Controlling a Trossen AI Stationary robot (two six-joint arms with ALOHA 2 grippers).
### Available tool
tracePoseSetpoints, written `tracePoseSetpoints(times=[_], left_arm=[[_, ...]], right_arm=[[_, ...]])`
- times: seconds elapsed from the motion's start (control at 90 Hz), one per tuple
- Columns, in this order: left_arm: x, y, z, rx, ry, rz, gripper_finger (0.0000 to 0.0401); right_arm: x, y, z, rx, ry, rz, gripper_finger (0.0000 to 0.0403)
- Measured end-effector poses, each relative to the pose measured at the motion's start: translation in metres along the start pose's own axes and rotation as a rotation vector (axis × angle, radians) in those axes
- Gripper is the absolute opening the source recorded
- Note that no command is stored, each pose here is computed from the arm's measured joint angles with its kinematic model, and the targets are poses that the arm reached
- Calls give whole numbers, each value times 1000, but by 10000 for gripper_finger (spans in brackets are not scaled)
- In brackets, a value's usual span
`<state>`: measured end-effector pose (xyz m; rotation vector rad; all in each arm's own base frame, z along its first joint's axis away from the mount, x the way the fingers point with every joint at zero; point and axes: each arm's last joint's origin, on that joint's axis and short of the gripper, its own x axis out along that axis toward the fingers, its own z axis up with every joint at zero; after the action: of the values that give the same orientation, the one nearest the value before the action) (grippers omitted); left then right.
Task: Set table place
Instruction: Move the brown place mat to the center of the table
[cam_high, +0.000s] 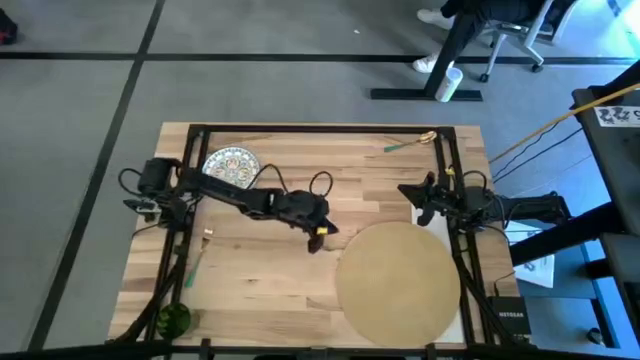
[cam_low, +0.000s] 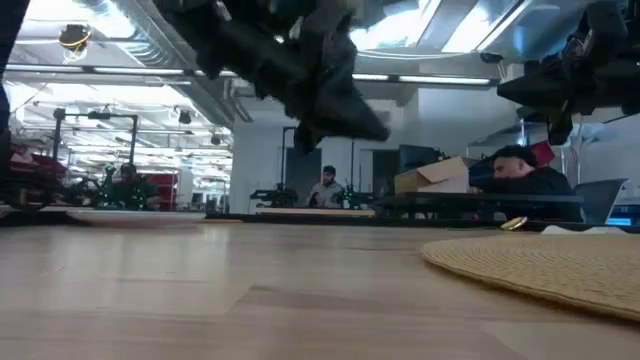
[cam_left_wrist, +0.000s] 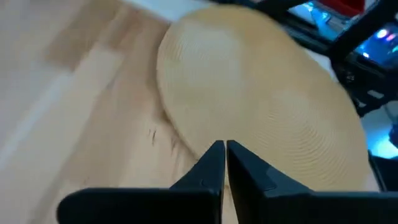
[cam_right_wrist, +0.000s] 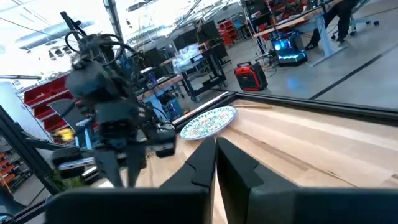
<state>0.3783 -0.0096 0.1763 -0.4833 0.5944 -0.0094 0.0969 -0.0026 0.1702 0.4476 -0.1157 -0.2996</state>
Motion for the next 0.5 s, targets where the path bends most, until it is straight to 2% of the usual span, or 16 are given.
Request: tracePoseSetpoints(times=[0.111, 0.2, 0.5], left_arm=[[8, 11, -5, -90, 52, -48, 6], [15, 17, -10, -156, 77, -43, 25], [29, 22, -11, -173, 9, -93, 93]], right_arm=[[0, 0, 0, 0, 0, 0, 0], [0, 0, 0, 0, 0, 0, 0], [0, 0, 0, 0, 0, -1, 0]])
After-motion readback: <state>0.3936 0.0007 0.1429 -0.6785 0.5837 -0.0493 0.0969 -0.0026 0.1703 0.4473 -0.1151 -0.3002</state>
